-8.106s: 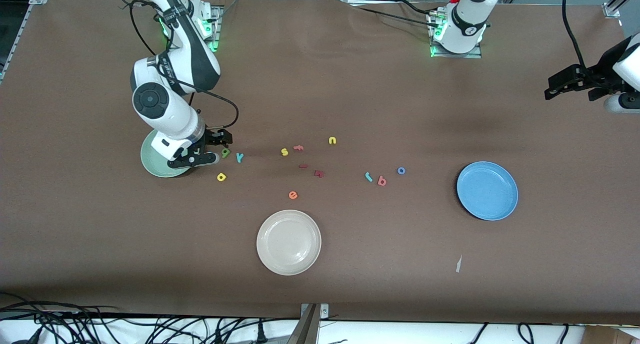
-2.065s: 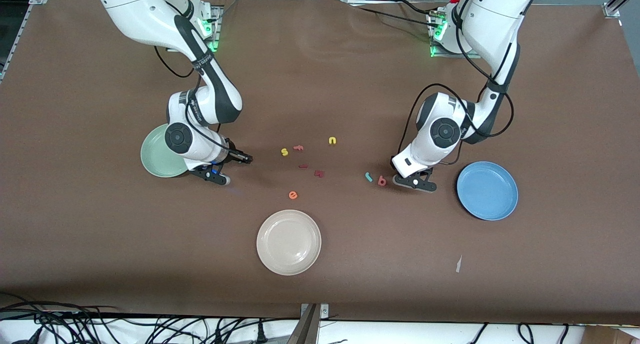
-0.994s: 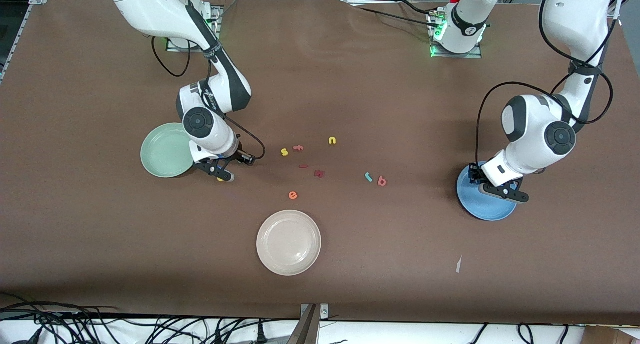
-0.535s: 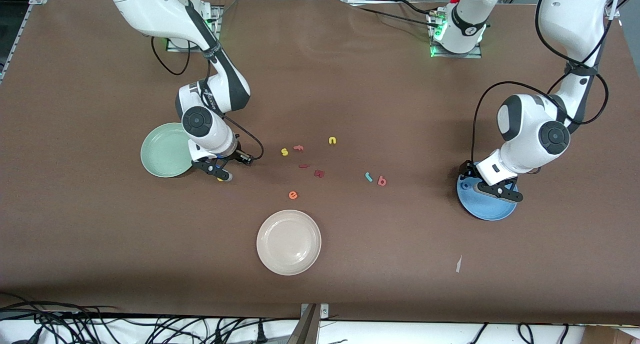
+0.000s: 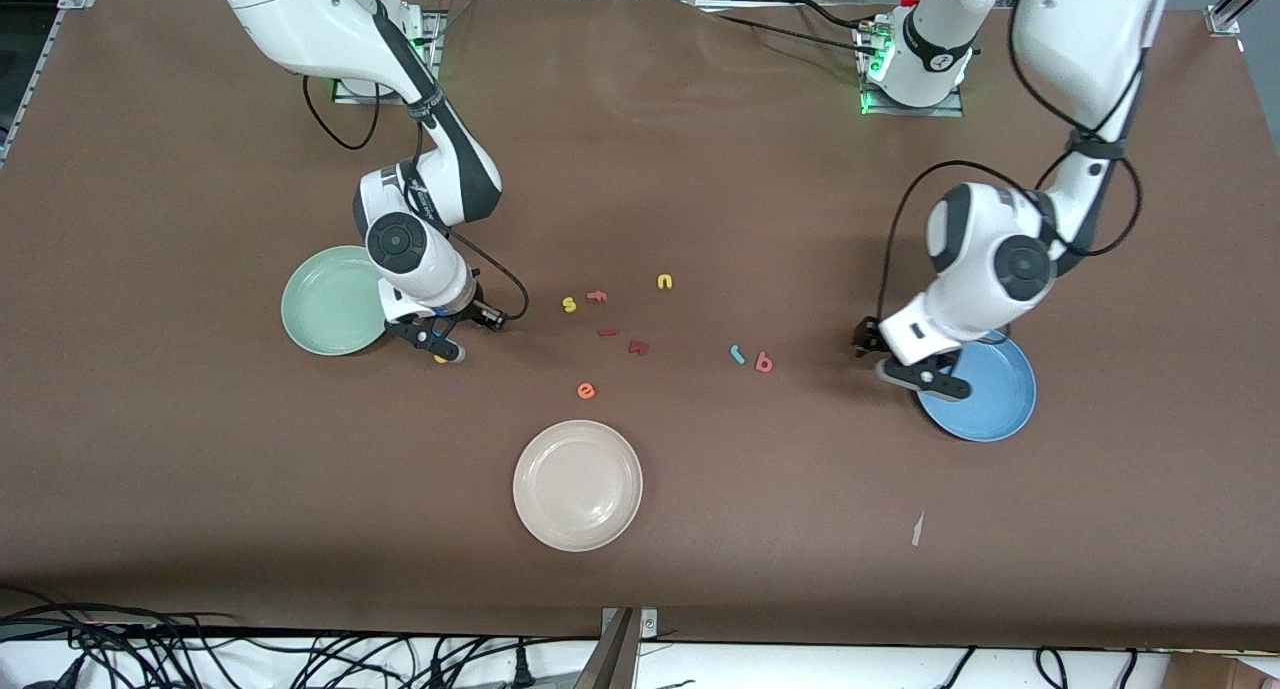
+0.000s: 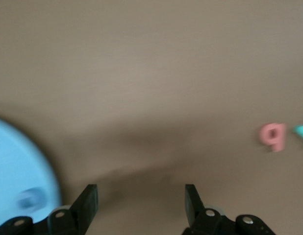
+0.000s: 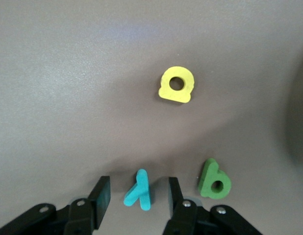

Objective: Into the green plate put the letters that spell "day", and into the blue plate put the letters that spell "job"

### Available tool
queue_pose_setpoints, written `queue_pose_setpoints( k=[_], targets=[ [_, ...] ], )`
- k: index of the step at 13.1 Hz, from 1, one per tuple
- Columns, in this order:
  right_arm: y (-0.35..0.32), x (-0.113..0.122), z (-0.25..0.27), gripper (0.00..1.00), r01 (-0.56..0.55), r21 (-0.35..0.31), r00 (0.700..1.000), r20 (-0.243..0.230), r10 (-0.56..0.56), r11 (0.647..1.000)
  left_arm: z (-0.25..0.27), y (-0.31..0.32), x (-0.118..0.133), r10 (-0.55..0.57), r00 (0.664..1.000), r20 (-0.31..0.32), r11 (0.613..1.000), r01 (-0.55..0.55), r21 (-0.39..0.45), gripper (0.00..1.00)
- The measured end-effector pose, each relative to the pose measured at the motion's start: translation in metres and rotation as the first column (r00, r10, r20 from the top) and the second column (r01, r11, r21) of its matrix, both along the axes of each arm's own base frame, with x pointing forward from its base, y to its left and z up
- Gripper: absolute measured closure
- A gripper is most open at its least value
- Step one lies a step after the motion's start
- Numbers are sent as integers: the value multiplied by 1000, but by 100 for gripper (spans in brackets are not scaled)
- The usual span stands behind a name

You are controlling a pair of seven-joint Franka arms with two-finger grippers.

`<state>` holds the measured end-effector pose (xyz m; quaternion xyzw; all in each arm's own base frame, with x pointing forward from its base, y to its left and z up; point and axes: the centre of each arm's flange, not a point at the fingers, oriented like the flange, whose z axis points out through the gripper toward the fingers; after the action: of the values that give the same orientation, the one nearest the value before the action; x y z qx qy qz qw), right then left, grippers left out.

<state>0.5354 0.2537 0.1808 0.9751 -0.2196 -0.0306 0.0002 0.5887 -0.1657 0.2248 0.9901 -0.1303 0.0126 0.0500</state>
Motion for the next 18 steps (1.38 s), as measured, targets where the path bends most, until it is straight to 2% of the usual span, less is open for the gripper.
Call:
queue_pose_setpoints(
  k=[3,5,6,7,8,9,10,11,13,18],
  targets=[
    [3,-2,-3,48,0,-1,1000,1,0,1000,-19,-77,-6,73,997,-6,997,-73,7,20],
    [6,-3,-5,52,3,0,1000,3,-3,1000,-31,-103,-7,105,995,5,994,-105,10,20],
    [7,-3,-5,52,2,0,1000,5,-2,1000,-36,-107,-6,112,994,12,994,-112,11,20],
    [8,-4,-4,58,2,1,1000,8,-2,1000,-41,-108,-6,114,993,13,993,-114,14,20],
    [9,-4,-4,59,2,2,1000,9,-2,1000,-45,-108,-5,116,993,13,993,-116,20,20],
    [10,-4,-4,67,3,3,1000,12,-3,1000,-47,-108,-5,119,993,14,993,-119,26,20],
    [10,-4,-4,67,3,3,1000,12,-3,1000,-50,-110,-6,123,992,13,992,-124,32,20],
    [10,-4,-4,72,4,3,1000,13,-4,1000,-53,-114,-7,125,992,12,992,-125,34,20],
    [10,-4,-3,75,4,4,1000,14,-4,1000,-58,-123,-11,137,990,7,990,-138,37,20],
    [10,-4,-3,75,5,4,1000,14,-5,1000,-58,-126,-10,149,989,13,988,-150,39,21]
  ],
)
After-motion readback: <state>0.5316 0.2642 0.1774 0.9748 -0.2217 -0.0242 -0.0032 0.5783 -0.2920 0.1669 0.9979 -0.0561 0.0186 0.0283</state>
